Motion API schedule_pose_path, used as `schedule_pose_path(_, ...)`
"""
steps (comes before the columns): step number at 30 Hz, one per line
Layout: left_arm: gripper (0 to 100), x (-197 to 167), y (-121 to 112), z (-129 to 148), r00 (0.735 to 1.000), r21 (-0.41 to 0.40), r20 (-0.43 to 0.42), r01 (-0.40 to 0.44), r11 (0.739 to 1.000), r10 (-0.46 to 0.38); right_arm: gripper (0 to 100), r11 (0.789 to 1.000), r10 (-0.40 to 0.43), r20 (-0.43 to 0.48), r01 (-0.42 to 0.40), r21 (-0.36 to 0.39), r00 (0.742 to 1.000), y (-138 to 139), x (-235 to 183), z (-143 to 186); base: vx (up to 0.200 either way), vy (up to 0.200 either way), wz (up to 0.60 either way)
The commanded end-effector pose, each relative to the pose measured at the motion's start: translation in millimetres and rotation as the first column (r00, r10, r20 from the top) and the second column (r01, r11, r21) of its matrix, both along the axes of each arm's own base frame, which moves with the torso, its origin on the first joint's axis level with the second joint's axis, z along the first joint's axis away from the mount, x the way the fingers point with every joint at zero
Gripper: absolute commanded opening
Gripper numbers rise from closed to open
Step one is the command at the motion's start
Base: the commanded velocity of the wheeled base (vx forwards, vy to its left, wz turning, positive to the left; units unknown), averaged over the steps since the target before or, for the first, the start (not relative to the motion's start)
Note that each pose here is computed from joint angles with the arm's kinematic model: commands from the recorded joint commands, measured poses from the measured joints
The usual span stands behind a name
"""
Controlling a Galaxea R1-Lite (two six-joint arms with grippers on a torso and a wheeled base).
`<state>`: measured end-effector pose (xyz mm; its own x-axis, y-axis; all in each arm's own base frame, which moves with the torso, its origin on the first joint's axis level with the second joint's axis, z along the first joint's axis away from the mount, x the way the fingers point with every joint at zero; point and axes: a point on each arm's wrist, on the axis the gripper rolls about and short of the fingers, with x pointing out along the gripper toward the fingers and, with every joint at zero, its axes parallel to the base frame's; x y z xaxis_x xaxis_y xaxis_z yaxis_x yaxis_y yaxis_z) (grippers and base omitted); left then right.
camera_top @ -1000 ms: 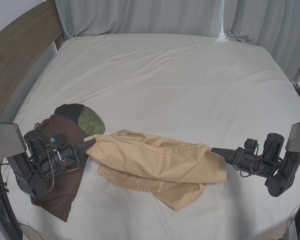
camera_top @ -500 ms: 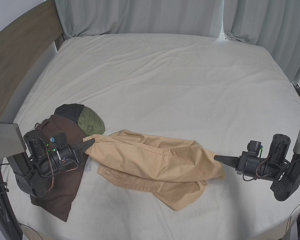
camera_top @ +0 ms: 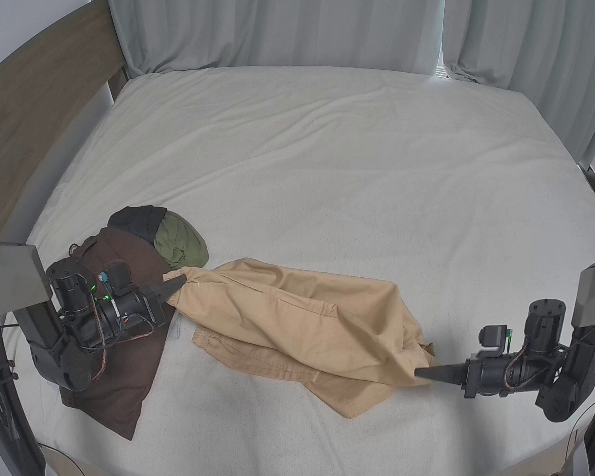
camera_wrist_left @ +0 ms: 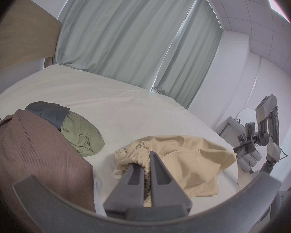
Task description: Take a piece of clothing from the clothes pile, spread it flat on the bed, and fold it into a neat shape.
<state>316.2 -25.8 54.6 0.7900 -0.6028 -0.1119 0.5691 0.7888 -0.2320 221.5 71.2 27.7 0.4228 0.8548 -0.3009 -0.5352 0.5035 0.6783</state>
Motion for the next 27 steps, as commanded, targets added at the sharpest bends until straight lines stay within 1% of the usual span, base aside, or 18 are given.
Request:
schedule_pose_path(1, 0, 1, 3, 1, 1.0, -0.001, 0.004, -0.005, 1.0, 0.005, 0, 0.994, 0.045, -0.092, -0.054, -0.097, 0.995, 0, -6, -42, 0.0, 0.0, 0.0)
schedule_pose_path(2, 0, 1, 4, 1, 1.0, -0.001, 0.004, -0.006, 1.0, 0.006, 0, 0.992, 0.051, -0.095, -0.062, -0.114, 0.994, -1, -6, -48, 0.0, 0.0, 0.0)
schedule_pose_path(4, 0, 1, 4, 1, 1.0, -0.002, 0.004, -0.003, 1.0, 0.003, 0, 0.99, 0.058, -0.1, -0.07, -0.122, 0.993, 0, -6, -52, 0.0, 0.0, 0.0)
schedule_pose_path(15, 0, 0, 3, 0, 1.0, 0.0, 0.001, -0.002, 1.0, 0.002, 0, 0.992, 0.049, -0.071, -0.057, -0.115, 0.996, 0, 2, -51, 0.0, 0.0, 0.0)
schedule_pose_path(16, 0, 0, 3, 0, 1.0, 0.0, 0.001, -0.002, 1.0, 0.002, 100, 0.992, 0.049, -0.069, -0.057, -0.115, 0.996, 0, 2, -51, 0.0, 0.0, 0.0)
schedule_pose_path(20, 0, 0, 3, -2, 1.0, 0.018, 0.008, 0.004, 1.0, -0.004, 100, 0.993, 0.044, -0.035, -0.048, -0.105, 0.998, 1, 11, -48, 0.0, 0.0, 0.0)
schedule_pose_path(27, 0, -1, 2, -1, 1.0, 0.02, 0.012, 0.006, 1.0, -0.006, 100, 0.997, 0.026, 0.011, -0.025, -0.072, 1.0, 5, 29, -44, 0.0, 0.0, 0.0)
